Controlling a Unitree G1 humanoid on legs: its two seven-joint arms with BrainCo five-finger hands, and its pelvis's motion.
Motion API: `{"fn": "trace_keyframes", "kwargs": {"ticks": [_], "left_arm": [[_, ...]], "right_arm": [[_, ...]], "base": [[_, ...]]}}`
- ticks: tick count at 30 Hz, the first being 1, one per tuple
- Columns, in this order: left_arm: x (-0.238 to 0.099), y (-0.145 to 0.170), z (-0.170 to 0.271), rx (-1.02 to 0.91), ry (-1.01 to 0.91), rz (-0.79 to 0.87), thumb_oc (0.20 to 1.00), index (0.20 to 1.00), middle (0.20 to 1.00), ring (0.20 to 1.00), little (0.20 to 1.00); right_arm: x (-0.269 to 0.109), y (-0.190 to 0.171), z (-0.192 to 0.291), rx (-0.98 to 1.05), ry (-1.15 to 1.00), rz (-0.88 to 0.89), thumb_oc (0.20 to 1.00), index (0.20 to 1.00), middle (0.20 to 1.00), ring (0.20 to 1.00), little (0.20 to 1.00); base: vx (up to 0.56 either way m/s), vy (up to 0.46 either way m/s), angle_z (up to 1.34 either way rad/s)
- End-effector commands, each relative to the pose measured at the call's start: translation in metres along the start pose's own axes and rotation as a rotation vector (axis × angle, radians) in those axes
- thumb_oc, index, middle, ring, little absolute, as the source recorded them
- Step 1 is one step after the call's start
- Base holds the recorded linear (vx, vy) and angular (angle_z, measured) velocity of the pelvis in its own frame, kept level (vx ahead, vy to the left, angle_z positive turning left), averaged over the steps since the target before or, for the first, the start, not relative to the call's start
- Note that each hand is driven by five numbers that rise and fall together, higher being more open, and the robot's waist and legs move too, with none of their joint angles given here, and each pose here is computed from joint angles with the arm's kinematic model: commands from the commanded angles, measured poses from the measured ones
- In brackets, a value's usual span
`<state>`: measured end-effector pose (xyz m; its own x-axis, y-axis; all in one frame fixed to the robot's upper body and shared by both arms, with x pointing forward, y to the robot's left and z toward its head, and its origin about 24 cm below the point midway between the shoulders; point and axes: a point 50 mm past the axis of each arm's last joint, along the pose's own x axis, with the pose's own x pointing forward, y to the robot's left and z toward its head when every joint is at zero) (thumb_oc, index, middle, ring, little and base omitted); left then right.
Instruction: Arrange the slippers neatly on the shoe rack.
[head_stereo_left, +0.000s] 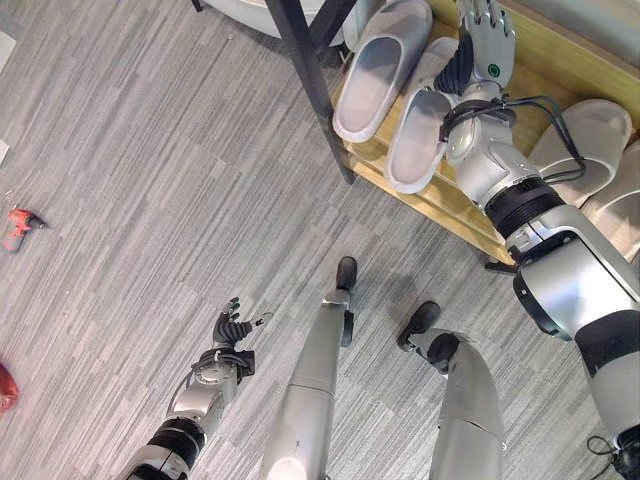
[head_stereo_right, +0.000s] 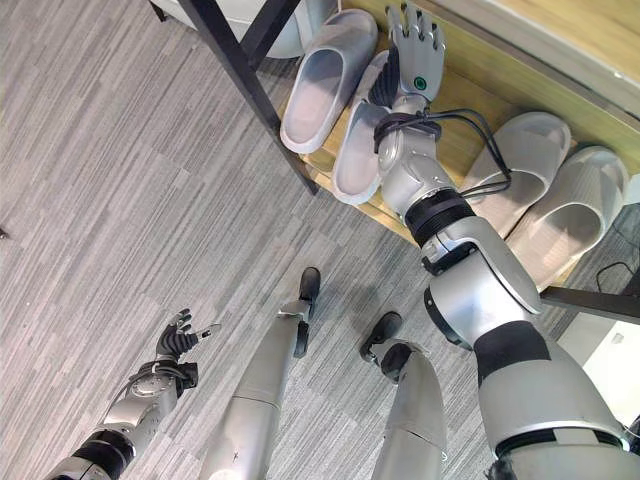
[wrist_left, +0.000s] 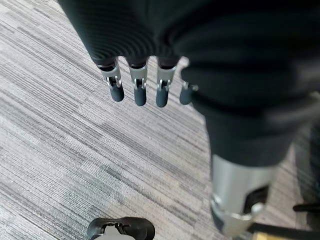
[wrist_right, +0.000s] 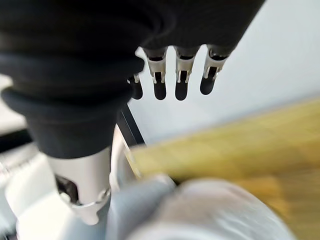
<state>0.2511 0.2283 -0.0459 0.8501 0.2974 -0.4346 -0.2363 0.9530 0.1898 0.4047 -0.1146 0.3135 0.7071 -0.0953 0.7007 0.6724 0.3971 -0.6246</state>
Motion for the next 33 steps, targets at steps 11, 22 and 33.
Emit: {"fn": "trace_keyframes", "kwargs": {"ticks": [11, 22, 33], "left_arm": [[0.013, 0.013, 0.012, -0.006, 0.014, 0.096, 1.000, 1.000, 1.000, 1.000, 1.000], [0.016, 0.008, 0.020, -0.007, -0.006, 0.106, 1.000, 1.000, 1.000, 1.000, 1.000], [0.017, 0.011, 0.019, -0.018, -0.002, 0.129, 1.000, 1.000, 1.000, 1.000, 1.000]], "right_arm": [[-0.041, -0.003, 0.014, 0.627, 0.044, -0.110, 1.000, 1.000, 1.000, 1.000, 1.000], [-0.065, 0.032, 0.013, 0.739, 0.148, 0.030, 1.000, 1.000, 1.000, 1.000, 1.000], [-0.076, 0.056, -0.004, 0.701, 0.275, 0.090, 1.000, 1.000, 1.000, 1.000, 1.000]], "base": [[0.00, -0.005, -0.05], [-0.01, -0.009, -0.04], [0.00, 0.000, 0.00]]}}
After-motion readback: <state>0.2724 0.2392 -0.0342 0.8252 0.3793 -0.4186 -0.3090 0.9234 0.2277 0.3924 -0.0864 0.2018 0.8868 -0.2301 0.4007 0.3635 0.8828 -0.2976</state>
